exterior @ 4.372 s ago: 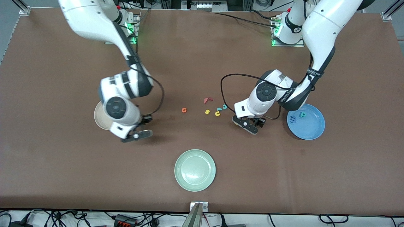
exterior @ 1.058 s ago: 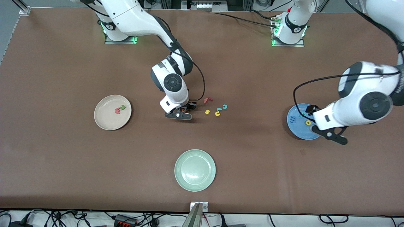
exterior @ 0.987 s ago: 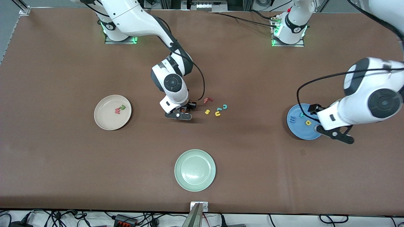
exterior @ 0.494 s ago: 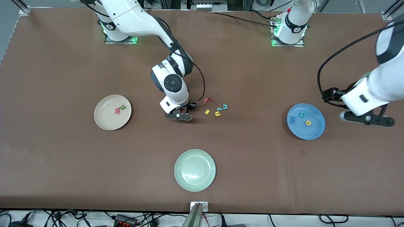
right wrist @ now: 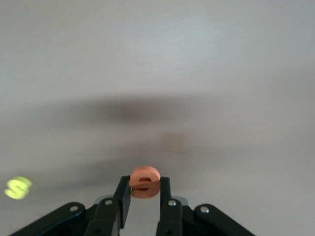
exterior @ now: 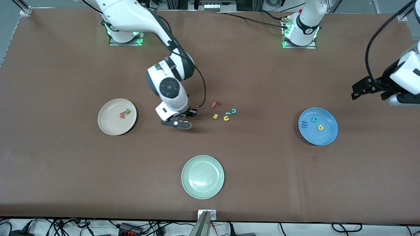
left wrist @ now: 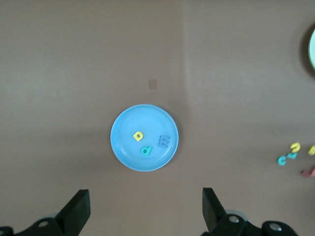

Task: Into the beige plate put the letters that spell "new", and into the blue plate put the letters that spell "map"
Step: 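Carry the orange e to the beige plate and open the right gripper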

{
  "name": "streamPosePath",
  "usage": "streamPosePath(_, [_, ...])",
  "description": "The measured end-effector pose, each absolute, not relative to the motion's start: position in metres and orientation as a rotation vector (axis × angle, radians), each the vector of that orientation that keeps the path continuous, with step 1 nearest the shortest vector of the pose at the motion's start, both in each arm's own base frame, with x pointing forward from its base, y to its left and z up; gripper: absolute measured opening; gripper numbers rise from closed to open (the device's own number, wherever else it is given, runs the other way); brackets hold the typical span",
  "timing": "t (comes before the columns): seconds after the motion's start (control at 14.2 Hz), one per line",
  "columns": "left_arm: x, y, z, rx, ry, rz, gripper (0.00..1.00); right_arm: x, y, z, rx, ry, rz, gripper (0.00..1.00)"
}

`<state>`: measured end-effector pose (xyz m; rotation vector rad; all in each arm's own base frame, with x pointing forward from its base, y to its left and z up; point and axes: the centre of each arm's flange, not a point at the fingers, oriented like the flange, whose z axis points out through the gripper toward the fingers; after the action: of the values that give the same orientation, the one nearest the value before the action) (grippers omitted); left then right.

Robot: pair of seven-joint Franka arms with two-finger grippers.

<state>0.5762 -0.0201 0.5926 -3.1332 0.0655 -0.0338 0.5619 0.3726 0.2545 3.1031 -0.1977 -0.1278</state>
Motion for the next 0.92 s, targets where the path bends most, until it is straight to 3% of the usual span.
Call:
streamPosePath(0.14, [0.566,-0.026,0.583,-3.126,0.124,-0.011,1.0,0.575,0.312,0.268,3.066,-0.2,-0.166,0.27])
streamPosePath(0.56, [0.563,-0.028,0.57,-3.125,0.153,0.039,1.0,0.575,0.153,0.237,2.97,-0.057,-0.319,0.27])
streamPosePath(0.92, [0.562,-0.028,0.569,-3.124,0.154,0.05,1.0,0.574,0.083,0.228,2.967,-0.032,-0.386,0.27])
